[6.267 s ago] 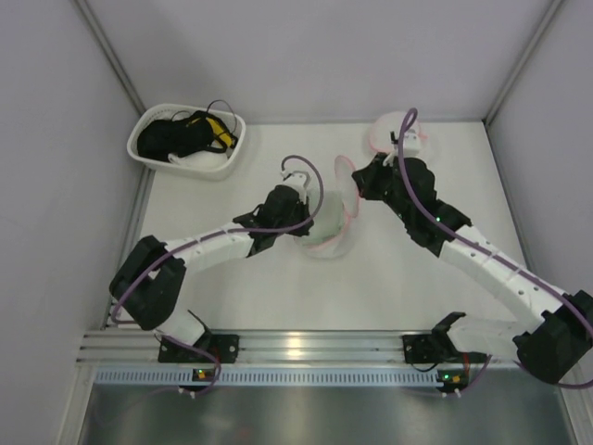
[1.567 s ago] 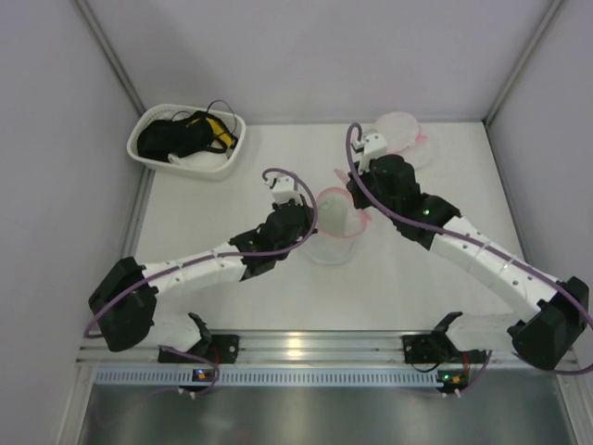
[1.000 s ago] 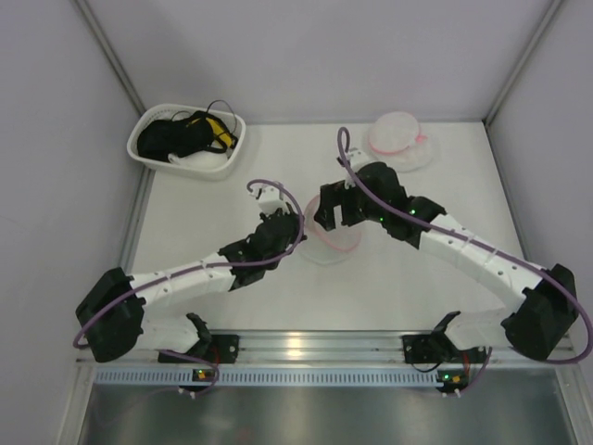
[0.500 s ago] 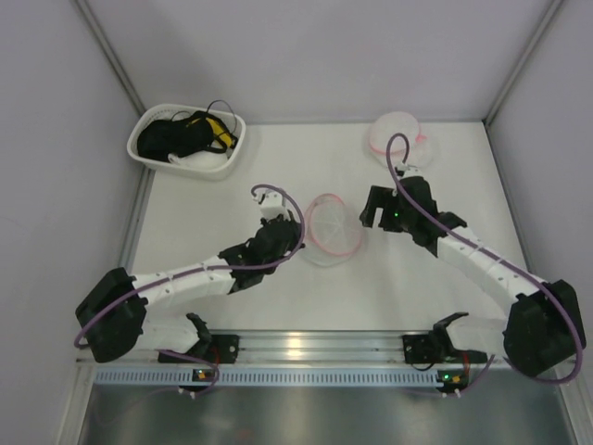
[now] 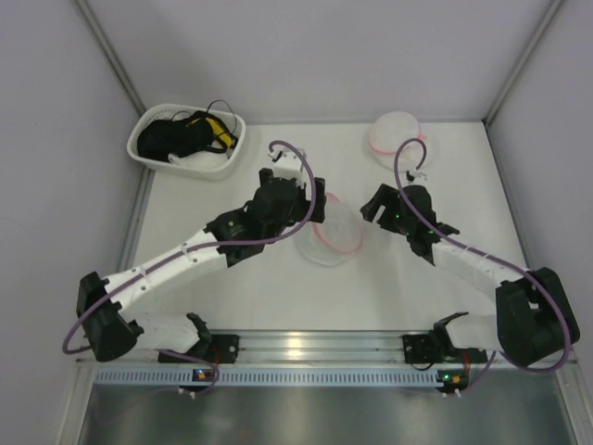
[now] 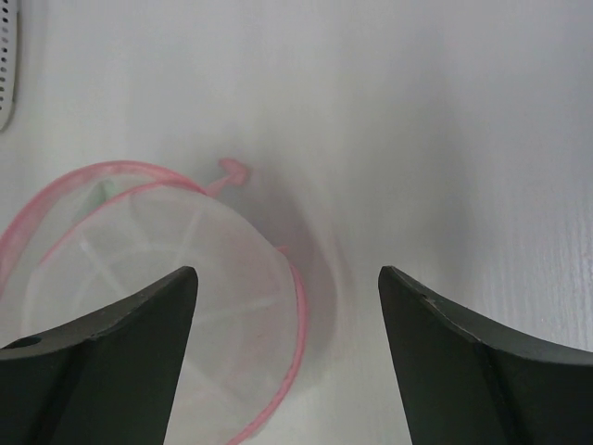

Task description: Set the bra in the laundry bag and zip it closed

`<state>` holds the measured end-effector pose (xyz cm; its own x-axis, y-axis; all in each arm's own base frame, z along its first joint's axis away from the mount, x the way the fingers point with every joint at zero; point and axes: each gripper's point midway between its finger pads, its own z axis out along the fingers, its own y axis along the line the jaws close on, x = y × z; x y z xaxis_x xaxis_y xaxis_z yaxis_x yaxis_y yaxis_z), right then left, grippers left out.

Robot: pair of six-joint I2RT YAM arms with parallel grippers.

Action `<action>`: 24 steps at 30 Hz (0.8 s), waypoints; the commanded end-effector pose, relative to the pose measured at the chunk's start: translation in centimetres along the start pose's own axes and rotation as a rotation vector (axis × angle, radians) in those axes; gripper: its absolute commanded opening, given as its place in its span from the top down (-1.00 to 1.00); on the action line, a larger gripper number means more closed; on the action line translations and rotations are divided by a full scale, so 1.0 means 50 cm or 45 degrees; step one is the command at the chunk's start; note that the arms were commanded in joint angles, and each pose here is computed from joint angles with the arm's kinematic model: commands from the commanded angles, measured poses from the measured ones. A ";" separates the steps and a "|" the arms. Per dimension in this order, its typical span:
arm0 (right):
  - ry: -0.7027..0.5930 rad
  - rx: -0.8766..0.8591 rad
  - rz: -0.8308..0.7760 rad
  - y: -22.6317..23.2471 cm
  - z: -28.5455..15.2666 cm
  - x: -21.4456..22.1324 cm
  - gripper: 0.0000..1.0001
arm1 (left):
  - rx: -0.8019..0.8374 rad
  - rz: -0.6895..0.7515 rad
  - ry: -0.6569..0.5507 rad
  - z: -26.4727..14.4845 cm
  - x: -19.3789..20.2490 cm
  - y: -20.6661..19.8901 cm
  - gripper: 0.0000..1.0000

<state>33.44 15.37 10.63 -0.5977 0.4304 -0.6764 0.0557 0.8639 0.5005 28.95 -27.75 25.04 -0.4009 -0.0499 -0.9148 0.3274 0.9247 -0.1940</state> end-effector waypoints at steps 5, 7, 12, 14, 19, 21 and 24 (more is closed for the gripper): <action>-0.168 0.032 0.107 -0.019 -0.014 -0.066 -0.59 | 0.131 0.175 0.072 0.077 -0.097 -0.040 -0.96; -0.185 0.114 0.146 -0.069 -0.031 -0.071 -0.60 | 0.177 0.229 0.166 0.131 -0.081 -0.058 -0.96; -0.347 0.224 0.193 -0.153 -0.115 -0.127 -0.61 | 0.286 0.447 0.357 0.235 -0.028 -0.095 -0.96; -0.374 0.253 0.184 -0.167 -0.139 -0.135 -0.62 | 0.316 0.468 0.442 0.291 -0.012 -0.091 -0.96; -0.403 0.310 0.175 -0.202 -0.170 -0.140 -0.65 | 0.425 0.486 0.570 0.363 0.036 -0.092 -0.96; -0.399 0.305 0.181 -0.207 -0.172 -0.138 -0.66 | 0.501 0.470 0.635 0.363 0.069 -0.101 -0.96; -0.377 0.271 0.193 -0.204 -0.164 -0.130 -0.66 | 0.554 0.477 0.742 0.366 0.132 -0.098 -0.96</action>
<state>30.49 1.64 14.95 -0.2928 0.5916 -0.7512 0.3177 0.8012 0.5071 42.26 -38.93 12.74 -0.5628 0.5022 -0.6566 0.7174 0.6913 -0.0862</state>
